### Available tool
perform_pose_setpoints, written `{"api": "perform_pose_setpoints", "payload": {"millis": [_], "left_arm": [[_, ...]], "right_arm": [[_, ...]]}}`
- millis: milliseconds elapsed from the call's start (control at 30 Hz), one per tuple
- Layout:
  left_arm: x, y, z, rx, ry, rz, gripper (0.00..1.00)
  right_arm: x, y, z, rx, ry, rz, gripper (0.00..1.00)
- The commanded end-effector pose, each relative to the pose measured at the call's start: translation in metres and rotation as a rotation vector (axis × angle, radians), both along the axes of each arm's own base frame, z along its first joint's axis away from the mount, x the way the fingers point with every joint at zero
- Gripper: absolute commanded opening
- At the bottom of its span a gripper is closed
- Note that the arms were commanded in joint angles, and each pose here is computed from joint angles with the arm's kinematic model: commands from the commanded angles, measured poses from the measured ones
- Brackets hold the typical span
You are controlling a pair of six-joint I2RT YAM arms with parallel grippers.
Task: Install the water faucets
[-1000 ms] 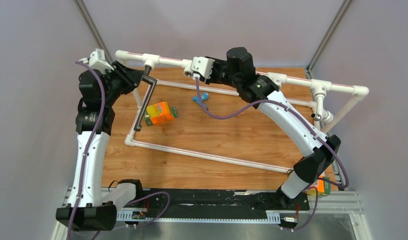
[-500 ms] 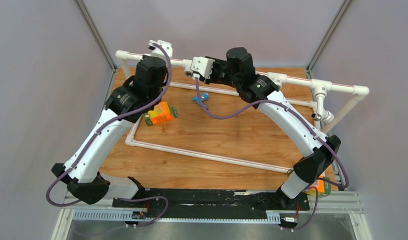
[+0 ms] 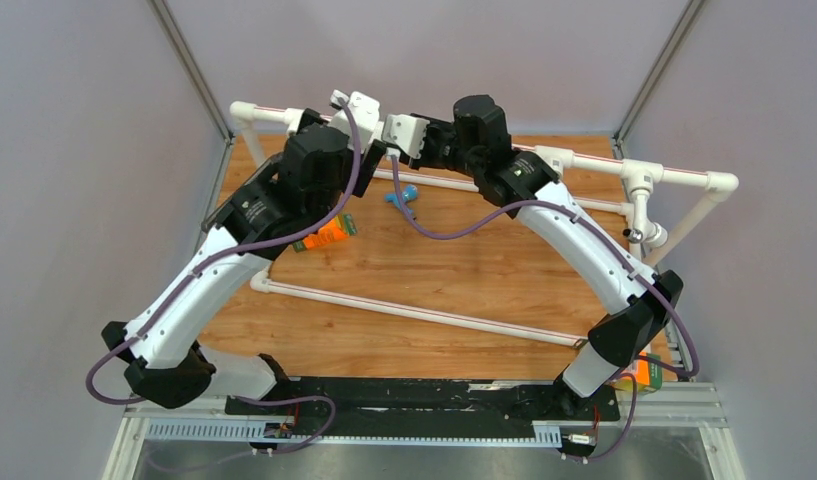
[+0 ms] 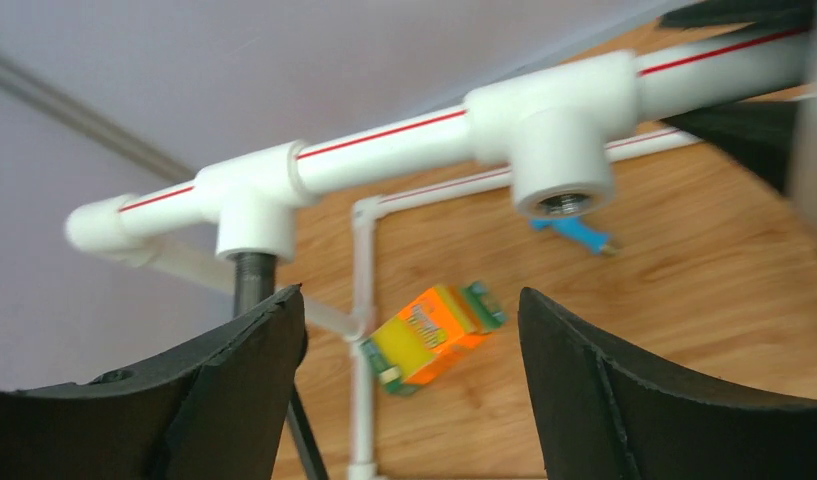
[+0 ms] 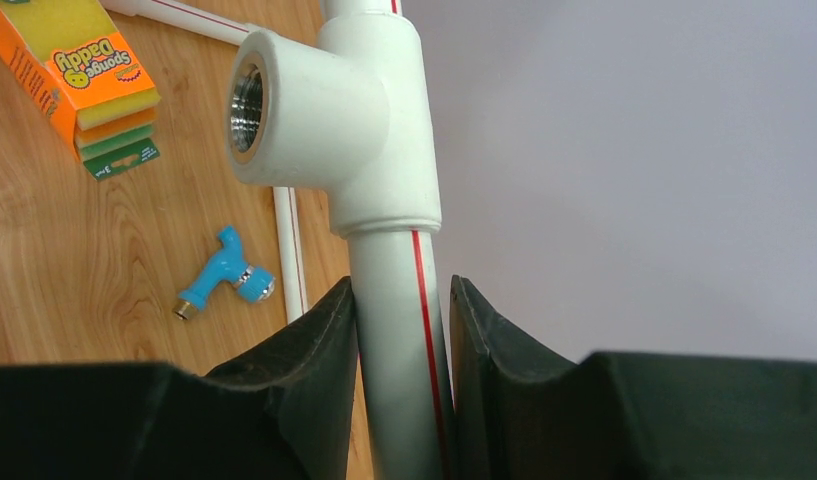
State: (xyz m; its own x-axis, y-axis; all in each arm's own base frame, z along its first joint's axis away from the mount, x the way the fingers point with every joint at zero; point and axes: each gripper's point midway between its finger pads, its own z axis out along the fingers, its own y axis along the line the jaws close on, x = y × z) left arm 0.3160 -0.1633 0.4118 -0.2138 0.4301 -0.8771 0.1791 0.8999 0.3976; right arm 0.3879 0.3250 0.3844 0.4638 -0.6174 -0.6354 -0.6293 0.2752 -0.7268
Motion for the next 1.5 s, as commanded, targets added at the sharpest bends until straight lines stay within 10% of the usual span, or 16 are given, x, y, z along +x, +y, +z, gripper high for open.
{"api": "perform_pose_setpoints", "payload": {"millis": [0, 233, 767, 1467], "left_arm": [[-0.031, -0.035, 0.064, -0.352, -0.101, -0.248, 0.88], [-0.026, 0.042, 0.080, -0.666, -0.118, -0.083, 0.98], [-0.020, 0.147, -0.007, -0.882, 0.142, 0.040, 1.00], [-0.014, 0.131, -0.049, -0.963, 0.356, -0.115, 0.54]], "right_arm": [[-0.026, 0.027, -0.057, -0.021, 0.225, 0.062, 0.00], [-0.027, 0.026, -0.055, -0.019, 0.219, 0.060, 0.00], [-0.029, 0.027, -0.057, -0.022, 0.223, 0.077, 0.00], [-0.029, 0.028, -0.060, -0.025, 0.228, 0.076, 0.00]]}}
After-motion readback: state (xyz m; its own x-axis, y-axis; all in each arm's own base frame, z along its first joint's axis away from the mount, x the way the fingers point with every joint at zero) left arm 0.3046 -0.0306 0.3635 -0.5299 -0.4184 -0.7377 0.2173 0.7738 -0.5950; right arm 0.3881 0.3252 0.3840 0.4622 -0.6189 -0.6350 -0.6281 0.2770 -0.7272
